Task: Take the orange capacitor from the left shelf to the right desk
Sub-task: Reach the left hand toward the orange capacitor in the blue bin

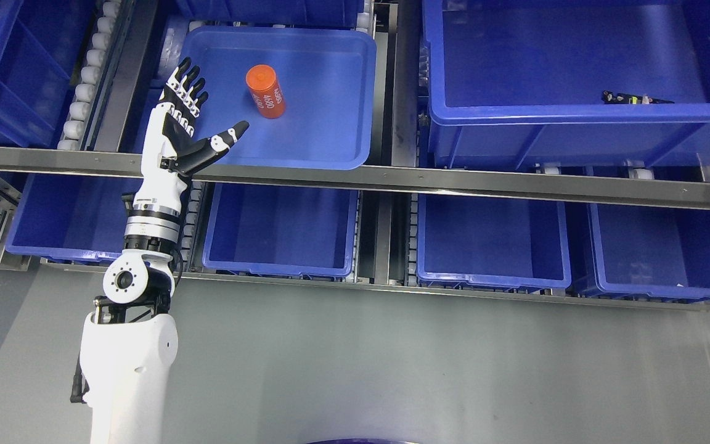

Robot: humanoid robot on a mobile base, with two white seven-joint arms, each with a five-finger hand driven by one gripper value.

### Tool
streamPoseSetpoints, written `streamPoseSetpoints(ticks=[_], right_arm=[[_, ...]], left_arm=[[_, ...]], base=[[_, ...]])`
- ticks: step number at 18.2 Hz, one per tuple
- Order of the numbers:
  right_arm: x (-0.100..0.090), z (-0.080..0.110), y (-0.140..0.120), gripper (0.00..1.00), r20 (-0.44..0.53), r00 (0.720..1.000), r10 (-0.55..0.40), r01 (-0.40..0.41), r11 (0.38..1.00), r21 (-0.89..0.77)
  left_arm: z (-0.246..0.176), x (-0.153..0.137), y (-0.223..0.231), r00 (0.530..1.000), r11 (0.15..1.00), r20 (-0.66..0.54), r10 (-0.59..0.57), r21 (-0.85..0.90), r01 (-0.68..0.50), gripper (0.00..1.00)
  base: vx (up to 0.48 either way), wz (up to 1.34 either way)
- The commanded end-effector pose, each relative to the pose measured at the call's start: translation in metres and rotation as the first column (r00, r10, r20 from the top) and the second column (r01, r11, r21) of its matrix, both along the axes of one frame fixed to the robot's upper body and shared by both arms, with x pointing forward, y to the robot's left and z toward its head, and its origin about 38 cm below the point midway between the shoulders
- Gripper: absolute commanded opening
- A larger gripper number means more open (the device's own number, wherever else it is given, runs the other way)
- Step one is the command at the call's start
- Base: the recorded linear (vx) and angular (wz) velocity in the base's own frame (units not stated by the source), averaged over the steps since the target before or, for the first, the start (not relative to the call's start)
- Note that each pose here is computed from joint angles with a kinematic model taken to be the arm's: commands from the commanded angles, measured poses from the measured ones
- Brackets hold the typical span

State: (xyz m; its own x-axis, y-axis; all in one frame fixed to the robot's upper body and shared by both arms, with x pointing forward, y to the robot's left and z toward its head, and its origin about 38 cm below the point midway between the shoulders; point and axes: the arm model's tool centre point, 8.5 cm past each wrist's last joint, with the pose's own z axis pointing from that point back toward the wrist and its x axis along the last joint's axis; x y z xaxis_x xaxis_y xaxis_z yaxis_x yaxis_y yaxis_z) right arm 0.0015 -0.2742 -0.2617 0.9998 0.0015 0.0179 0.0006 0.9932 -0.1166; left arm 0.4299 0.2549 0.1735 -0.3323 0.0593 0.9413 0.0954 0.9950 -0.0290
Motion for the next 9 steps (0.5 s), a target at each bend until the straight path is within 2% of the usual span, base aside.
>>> streamPoseSetpoints(ticks=[1, 9], right_arm=[[-0.0059, 0.0009, -0.0113, 1.0, 0.003, 1.0, -0.009, 0.009, 1.0, -0.017], [-0.0059, 0.0009, -0.0113, 1.0, 0.003, 1.0, -0.009, 0.009, 1.0, -0.017]], left_arm=[[0.0016, 0.0001, 0.0045, 1.0, 1.0, 0.003, 0.001, 0.018, -0.001, 1.0], [-0.0065, 0.0019, 0.0102, 1.0, 1.0, -0.02, 0.016, 0.016, -0.016, 1.0]], base=[[-0.002, -0.06], [0.002, 0.0]])
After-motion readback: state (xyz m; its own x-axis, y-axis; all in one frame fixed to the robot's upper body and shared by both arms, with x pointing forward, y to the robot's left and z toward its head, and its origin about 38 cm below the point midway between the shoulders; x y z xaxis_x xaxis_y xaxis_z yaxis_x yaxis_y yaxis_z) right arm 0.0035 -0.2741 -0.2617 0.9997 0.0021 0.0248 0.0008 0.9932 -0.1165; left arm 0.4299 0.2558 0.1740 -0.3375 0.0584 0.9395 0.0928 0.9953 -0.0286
